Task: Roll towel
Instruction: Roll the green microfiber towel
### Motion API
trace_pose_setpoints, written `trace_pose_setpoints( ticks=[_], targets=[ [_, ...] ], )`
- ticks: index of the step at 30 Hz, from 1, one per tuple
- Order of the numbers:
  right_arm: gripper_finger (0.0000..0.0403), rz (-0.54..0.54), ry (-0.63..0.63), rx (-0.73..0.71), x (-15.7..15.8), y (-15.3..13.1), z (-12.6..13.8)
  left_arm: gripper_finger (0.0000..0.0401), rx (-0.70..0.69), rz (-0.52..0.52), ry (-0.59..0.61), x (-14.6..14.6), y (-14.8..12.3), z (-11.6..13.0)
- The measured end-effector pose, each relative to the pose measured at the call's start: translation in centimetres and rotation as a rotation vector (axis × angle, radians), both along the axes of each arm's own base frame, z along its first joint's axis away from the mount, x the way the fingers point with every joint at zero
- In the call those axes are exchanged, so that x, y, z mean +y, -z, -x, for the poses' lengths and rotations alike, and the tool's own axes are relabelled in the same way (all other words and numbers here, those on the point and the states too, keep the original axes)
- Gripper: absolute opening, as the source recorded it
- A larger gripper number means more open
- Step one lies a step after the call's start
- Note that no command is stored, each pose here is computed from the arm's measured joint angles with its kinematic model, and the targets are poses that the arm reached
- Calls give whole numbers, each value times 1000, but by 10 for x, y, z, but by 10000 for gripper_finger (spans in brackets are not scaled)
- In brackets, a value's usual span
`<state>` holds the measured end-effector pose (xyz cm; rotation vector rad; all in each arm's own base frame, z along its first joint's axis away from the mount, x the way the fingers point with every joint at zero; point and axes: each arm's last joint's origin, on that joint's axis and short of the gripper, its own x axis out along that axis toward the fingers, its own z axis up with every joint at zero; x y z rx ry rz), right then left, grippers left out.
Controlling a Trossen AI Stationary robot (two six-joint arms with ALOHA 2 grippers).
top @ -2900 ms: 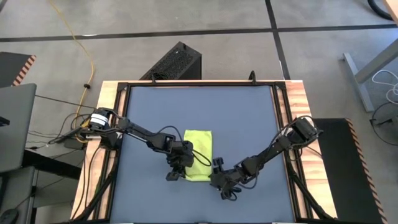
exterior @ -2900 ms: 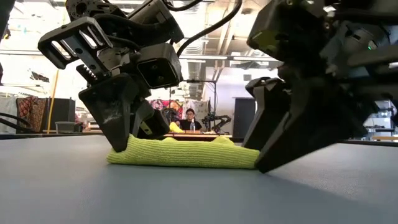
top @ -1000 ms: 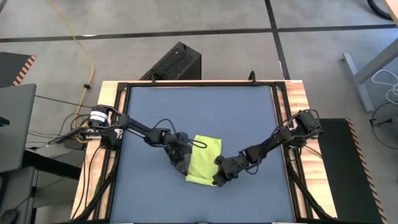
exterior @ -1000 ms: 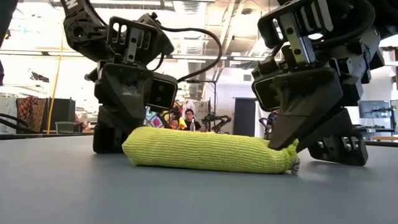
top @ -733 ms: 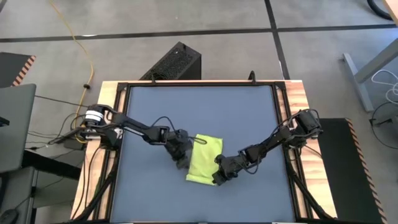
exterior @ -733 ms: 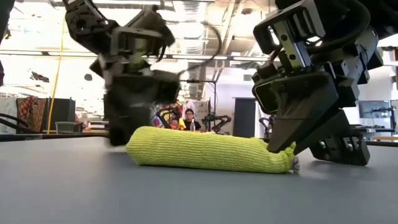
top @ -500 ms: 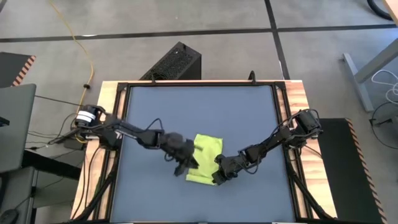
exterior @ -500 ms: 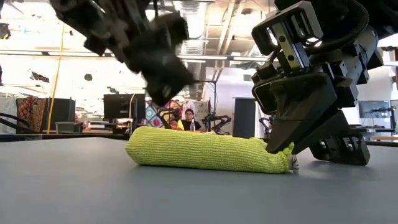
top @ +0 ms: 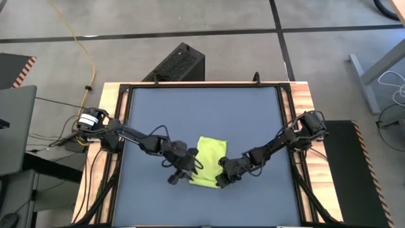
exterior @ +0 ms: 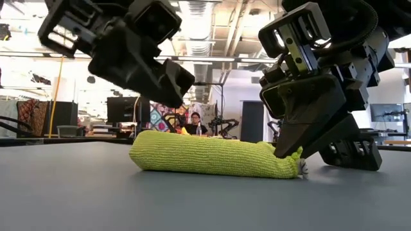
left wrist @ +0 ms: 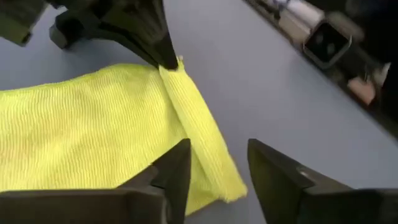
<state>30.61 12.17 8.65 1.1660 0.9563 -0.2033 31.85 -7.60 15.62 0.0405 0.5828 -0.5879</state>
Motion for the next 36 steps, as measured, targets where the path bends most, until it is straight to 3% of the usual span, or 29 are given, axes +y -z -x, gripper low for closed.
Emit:
trace_pose_setpoints(
  ticks=[6,23,28,36],
  targets=[
    [23,3,-2,0,0,0,0,182,-11,-95,72,-17,3,7],
    [24,9,0,-2,-1,0,0,182,-51,-250,140,-25,8,12],
    [24,10,0,0,-1,0,0,182,-59,-309,189,-30,20,10],
    [24,10,-1,-3,-1,0,0,182,-28,-399,138,-29,28,5]
  ],
)
